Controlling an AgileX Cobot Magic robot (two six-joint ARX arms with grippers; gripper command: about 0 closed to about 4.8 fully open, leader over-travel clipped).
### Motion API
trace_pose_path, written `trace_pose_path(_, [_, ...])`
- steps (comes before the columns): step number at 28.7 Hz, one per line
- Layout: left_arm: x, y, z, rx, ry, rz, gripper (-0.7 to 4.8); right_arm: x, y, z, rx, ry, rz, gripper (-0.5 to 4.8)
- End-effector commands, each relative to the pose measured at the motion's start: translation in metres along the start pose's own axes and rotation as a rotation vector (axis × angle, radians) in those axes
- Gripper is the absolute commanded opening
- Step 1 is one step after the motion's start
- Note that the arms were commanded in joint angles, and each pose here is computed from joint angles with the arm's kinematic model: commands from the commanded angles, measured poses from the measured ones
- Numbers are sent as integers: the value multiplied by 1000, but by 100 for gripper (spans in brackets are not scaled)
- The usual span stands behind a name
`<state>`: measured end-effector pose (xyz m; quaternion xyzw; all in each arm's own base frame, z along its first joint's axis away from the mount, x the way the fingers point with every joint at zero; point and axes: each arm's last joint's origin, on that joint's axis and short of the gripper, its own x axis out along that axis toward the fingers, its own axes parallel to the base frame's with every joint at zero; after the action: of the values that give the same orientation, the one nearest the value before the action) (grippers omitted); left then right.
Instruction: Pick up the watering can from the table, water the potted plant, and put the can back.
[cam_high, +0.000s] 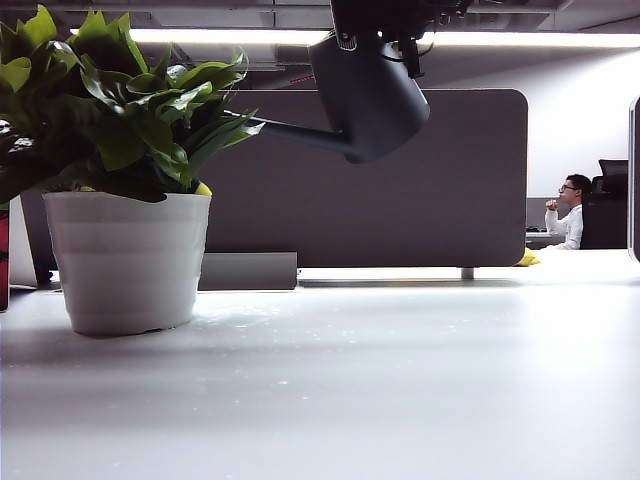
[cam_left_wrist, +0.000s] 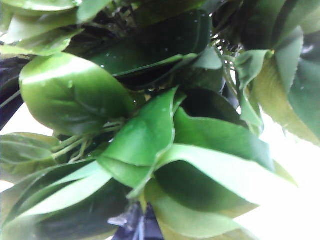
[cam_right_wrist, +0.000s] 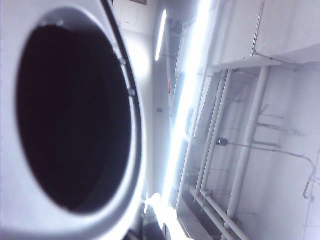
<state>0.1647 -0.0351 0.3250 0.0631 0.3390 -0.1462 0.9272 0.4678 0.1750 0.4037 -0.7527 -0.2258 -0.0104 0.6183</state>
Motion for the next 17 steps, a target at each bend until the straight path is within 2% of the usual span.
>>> trace_pose_path(1, [-1, 0, 2, 3, -17, 1, -6, -3, -24, -2, 21, 37, -117, -5])
trace_pose_path(5, [-1, 0, 2, 2, -16, 1, -6, -4, -28, 4, 12, 8, -142, -5])
trace_pose_path(9, [-1, -1, 1, 6, -8, -5, -6, -4, -33, 5, -81, 11, -189, -5])
trace_pose_path(12, [-1, -2, 0, 6, 3, -6, -6, -5, -37, 4, -95, 14, -243, -5])
trace_pose_path(14, [-1, -2, -1, 8, 9, -7, -6, -5, -38, 5, -138, -6, -254, -5])
trace_pose_path(17, [-1, -2, -1, 8, 11, -7, -6, -6, -39, 5, -142, -17, -268, -5])
